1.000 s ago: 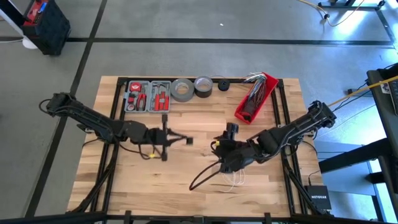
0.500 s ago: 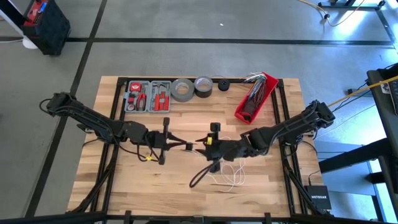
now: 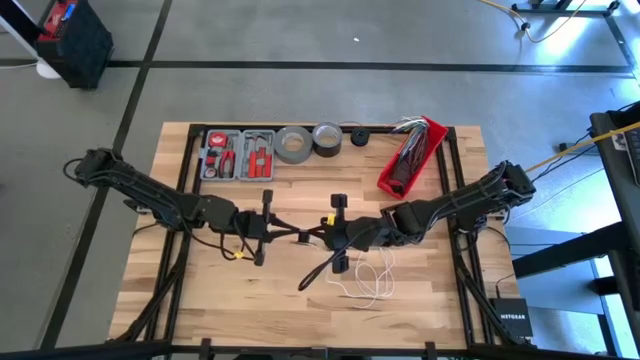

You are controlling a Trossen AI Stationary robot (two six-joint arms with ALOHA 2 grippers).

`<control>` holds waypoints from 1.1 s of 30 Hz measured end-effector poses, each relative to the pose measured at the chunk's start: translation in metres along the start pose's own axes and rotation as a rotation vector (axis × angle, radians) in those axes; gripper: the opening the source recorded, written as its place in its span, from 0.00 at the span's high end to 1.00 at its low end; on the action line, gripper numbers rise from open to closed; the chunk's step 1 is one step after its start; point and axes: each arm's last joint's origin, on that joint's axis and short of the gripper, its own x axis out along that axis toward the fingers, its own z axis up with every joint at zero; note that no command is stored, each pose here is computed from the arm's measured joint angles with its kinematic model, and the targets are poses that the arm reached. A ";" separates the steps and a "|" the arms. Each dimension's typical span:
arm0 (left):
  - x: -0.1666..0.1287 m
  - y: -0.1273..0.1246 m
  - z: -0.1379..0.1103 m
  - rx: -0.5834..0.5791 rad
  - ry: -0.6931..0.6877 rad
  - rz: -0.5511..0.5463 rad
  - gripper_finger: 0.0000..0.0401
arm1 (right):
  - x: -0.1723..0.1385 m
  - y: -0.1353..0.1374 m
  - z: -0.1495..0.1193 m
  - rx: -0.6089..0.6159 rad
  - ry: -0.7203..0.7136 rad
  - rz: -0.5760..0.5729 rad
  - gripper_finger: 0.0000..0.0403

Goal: Coil cords
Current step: Coil the white wire onto the black spool

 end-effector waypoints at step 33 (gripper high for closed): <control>0.043 0.011 -0.031 -0.177 0.124 0.140 0.68 | -0.004 -0.046 -0.033 0.106 -0.146 -0.630 0.99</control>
